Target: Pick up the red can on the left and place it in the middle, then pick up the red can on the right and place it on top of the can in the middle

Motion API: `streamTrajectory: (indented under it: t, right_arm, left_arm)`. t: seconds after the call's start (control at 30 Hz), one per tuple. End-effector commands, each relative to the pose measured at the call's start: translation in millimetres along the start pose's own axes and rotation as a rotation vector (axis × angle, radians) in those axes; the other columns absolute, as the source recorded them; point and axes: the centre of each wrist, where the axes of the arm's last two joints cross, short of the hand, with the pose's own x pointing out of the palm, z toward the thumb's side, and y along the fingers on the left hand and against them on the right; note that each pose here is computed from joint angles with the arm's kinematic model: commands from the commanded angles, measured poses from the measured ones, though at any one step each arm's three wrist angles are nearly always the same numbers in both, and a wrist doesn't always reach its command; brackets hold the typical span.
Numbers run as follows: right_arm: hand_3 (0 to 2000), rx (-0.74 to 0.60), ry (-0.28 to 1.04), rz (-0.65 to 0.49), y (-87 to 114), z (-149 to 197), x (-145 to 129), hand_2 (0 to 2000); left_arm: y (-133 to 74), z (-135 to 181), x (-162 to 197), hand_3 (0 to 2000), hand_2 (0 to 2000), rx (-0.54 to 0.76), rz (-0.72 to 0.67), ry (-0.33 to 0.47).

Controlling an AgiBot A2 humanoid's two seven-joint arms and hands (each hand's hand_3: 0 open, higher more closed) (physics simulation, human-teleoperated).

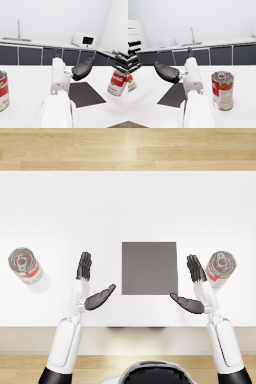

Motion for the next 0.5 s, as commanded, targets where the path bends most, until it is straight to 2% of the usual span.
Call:
streamTrajectory:
  t: [0.03,0.5]
  right_arm:
    - [0,0.000,0.000,0.000,0.0,0.0,0.0,0]
    - [0,0.000,0.000,0.000,0.0,0.0,0.0,0]
  left_arm:
    - [0.0,0.0,0.0,0,0,0.000,0.000,0.000]
    - [0.0,0.0,0.0,0,0,0.000,0.000,0.000]
